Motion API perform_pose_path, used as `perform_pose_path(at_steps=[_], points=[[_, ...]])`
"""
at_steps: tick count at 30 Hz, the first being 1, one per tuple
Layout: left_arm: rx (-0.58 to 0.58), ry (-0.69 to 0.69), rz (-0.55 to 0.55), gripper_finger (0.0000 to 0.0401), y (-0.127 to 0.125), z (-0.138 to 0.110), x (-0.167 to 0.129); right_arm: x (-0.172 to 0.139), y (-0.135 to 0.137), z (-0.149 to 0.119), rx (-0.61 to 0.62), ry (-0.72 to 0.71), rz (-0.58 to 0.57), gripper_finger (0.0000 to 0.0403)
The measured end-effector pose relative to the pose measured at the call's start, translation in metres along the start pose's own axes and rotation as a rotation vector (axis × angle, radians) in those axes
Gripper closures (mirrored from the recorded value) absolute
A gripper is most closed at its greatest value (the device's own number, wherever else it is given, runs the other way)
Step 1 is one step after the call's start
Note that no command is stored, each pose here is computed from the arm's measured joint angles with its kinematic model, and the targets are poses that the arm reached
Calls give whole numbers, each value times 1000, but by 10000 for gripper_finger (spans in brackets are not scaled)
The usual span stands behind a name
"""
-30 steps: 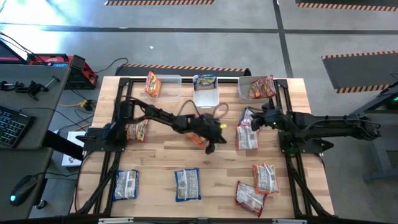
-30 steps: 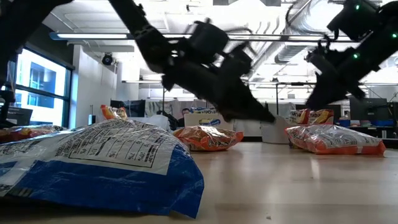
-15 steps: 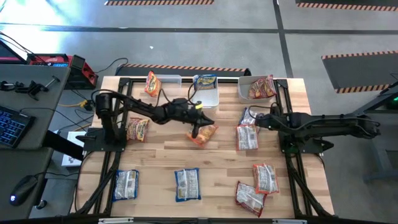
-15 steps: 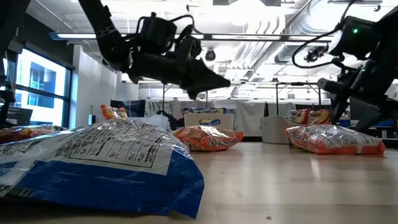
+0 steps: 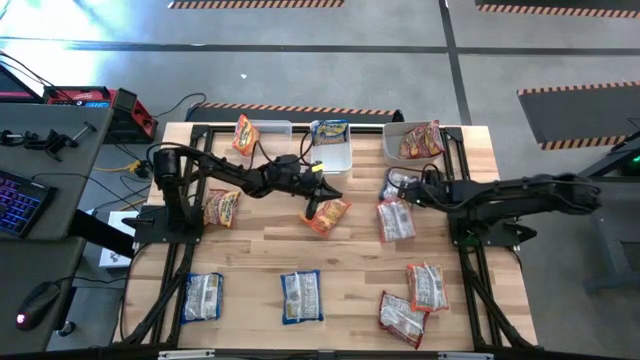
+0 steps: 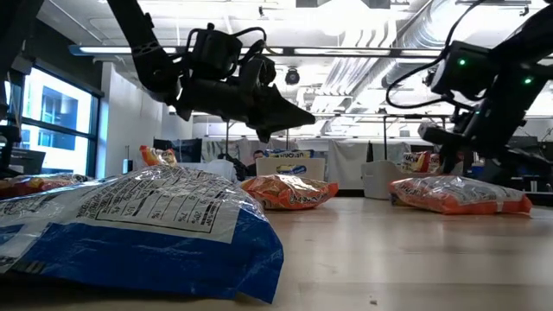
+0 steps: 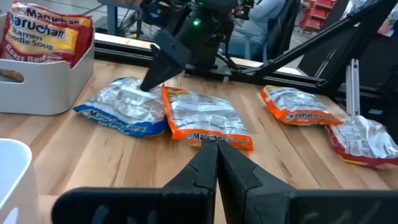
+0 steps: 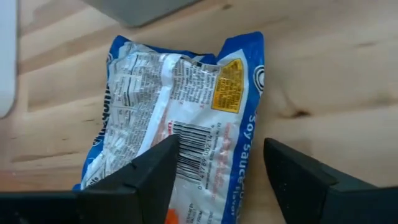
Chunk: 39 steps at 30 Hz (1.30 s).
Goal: Sort Maruchan noodles
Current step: Put the top blue noodle pack into the white bin
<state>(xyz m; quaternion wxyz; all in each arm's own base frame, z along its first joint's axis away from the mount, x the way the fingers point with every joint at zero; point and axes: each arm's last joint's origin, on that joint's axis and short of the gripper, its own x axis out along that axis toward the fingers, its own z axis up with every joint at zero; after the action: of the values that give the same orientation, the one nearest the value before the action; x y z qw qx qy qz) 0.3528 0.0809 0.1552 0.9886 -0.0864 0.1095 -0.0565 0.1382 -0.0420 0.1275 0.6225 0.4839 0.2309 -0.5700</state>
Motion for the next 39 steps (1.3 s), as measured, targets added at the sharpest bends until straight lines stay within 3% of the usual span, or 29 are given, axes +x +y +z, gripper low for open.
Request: perform_pose_path(at_steps=[10, 14, 21, 28, 34, 39], points=[[-25, -1, 0, 401, 0, 0, 0, 8, 13, -2, -161, -43, 73, 340], [-43, 1, -2, 401, -1, 0, 0, 8, 22, -2, -240, -15, 174, 395], [111, 56, -16, 372, -24, -8, 9, 3, 40, -2, -265, 17, 380, 402], [391, 104, 131, 290, -67, -13, 23, 0, 46, -1, -252, 8, 453, 403], [430, 187, 155, 216, -82, -9, 44, -1, 48, 0, -263, 9, 480, 403], [418, 244, 160, 188, -78, -15, 74, -1, 49, 0, -283, 5, 483, 403]])
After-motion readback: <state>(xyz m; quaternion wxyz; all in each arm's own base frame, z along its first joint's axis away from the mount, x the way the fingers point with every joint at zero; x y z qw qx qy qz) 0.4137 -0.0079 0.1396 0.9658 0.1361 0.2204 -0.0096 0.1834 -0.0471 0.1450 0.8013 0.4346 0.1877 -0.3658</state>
